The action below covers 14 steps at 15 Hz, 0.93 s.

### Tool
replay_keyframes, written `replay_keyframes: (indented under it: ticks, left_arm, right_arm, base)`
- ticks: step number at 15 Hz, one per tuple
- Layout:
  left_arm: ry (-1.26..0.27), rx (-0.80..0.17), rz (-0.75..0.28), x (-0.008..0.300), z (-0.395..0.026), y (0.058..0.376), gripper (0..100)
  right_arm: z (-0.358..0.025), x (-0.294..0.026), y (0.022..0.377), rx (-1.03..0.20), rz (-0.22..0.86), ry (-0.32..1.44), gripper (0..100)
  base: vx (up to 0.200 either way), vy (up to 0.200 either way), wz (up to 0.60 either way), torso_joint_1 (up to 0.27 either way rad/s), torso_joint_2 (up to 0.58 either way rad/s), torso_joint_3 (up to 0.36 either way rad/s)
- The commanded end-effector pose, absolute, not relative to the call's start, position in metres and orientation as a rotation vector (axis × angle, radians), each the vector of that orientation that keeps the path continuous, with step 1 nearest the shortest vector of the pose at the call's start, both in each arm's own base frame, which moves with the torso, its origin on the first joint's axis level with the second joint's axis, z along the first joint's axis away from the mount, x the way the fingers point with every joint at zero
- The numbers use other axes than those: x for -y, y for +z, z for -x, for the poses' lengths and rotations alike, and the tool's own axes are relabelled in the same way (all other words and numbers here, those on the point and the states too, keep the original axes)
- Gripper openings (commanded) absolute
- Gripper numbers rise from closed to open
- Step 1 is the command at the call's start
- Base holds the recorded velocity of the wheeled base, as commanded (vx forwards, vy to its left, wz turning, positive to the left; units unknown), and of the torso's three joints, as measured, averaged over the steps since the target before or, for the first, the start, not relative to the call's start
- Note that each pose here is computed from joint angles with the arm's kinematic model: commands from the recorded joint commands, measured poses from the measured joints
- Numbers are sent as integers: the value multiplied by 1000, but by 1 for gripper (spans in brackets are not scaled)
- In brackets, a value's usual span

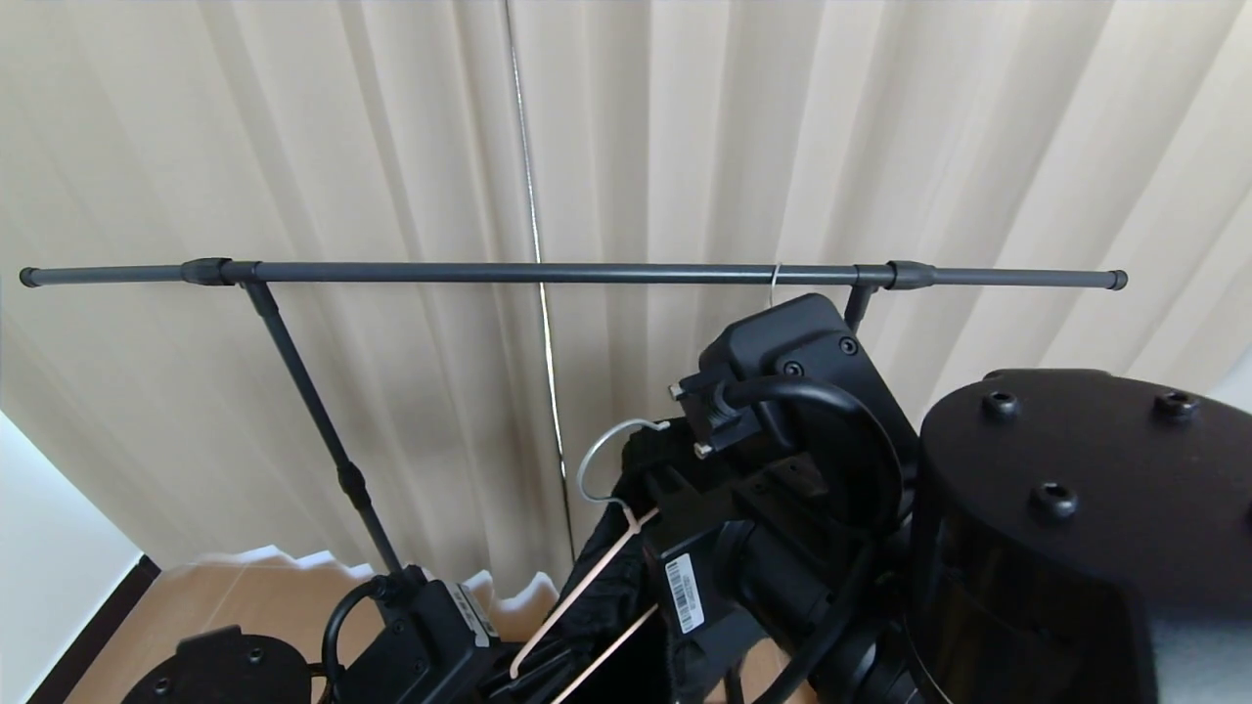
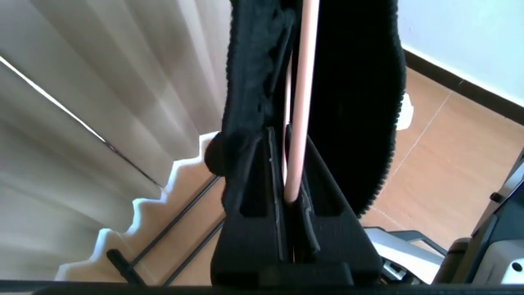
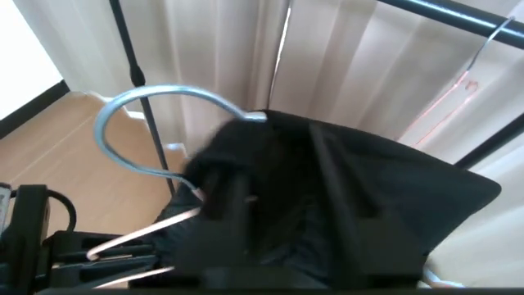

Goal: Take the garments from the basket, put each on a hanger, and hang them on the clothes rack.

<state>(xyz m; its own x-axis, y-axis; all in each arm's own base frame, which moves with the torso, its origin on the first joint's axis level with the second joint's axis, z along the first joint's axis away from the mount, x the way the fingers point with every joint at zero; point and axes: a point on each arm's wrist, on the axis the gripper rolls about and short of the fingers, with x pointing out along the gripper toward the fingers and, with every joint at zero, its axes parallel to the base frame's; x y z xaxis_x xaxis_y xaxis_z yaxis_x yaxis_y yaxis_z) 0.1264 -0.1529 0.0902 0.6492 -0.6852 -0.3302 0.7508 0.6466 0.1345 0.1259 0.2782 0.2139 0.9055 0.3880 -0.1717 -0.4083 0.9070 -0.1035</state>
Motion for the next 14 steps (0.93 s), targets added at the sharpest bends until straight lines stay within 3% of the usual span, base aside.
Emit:
replay_keyframes:
  ticks: [1,14]
  left_arm:
    - [-827,-257,-269,153,-126,91,0]
    - [-744,-194,-214,146,-142,99,0]
  right_arm:
    - [-132,-273,216,-147,126,387,100]
    - [-146,-264,206,-174,131,327,100]
  base:
    - [0,0,0,0,0,0]
    - [0,0,0,0,0,0]
